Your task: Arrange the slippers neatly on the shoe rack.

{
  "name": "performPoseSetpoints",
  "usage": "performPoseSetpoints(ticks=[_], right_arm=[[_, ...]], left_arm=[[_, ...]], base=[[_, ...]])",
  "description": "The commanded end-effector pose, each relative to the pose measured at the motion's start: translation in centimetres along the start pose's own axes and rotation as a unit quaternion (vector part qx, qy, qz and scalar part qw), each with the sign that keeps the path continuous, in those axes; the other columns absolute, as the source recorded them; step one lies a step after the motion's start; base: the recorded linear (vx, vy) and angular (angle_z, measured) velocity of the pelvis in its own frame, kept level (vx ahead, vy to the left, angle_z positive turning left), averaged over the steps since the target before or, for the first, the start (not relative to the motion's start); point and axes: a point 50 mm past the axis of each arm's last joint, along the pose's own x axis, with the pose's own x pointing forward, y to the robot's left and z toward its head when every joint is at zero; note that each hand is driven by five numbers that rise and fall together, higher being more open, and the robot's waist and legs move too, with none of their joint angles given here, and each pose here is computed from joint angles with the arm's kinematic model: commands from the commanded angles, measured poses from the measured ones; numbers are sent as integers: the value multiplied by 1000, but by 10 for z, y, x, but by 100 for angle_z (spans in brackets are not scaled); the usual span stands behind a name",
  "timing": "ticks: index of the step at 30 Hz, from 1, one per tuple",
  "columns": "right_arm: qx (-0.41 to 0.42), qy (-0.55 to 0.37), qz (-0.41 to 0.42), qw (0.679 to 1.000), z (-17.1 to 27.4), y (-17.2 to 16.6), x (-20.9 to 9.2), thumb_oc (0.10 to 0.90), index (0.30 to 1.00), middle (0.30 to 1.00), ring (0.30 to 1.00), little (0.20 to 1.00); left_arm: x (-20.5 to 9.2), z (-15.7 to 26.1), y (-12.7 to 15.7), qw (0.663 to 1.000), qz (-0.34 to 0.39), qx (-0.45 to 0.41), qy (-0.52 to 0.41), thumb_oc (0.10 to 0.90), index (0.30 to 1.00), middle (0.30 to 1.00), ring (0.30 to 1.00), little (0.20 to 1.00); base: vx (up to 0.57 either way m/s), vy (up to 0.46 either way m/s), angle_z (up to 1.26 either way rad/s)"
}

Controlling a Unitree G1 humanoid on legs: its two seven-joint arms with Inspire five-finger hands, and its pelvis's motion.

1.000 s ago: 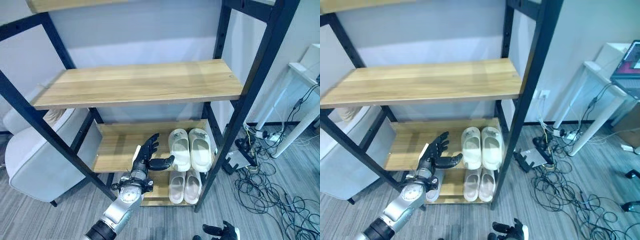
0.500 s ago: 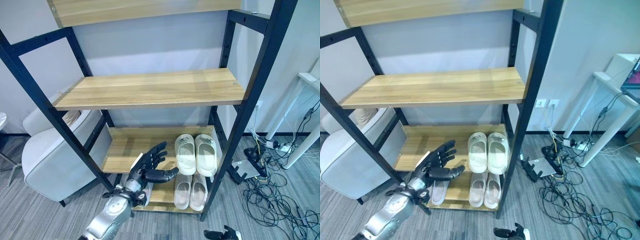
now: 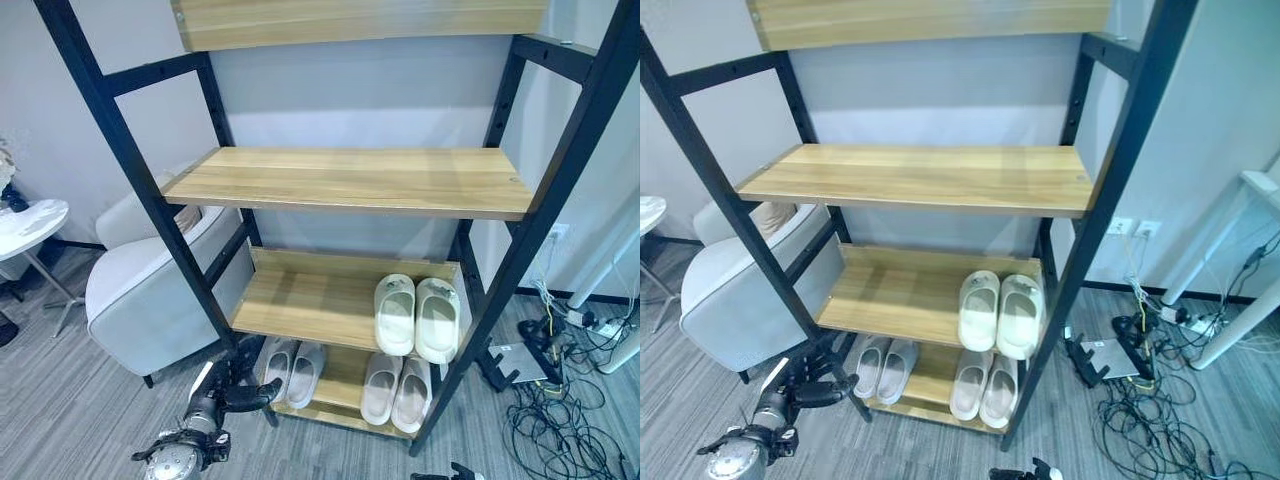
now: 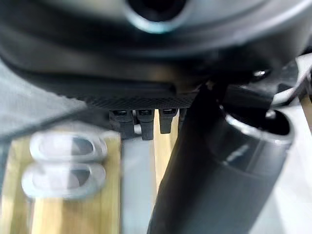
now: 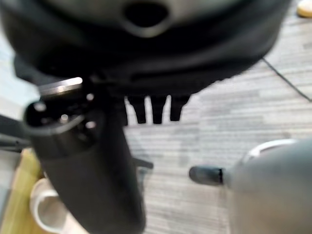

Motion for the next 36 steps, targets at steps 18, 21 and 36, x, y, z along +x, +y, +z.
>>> performPoseSetpoints(ticks=[18,21,36], right_arm=[[32,4,35,999,9,19,-4,800,900,900,900,900],[27,14,36,999,7,6,2,800,900,900,900,900],[28,47,113,992,-8,30,-8,800,900,900,900,900]], left_arm=[[34,-77,-6,977,113,36,177,800,900,900,900,900],[-24,-158,-12,895,98,115,419,800,900,900,900,900],[12,-131,-42,920,22,181,346,800,900,900,900,900]], base=[[6,2,-2],[35,64,13],[30,20,-17]])
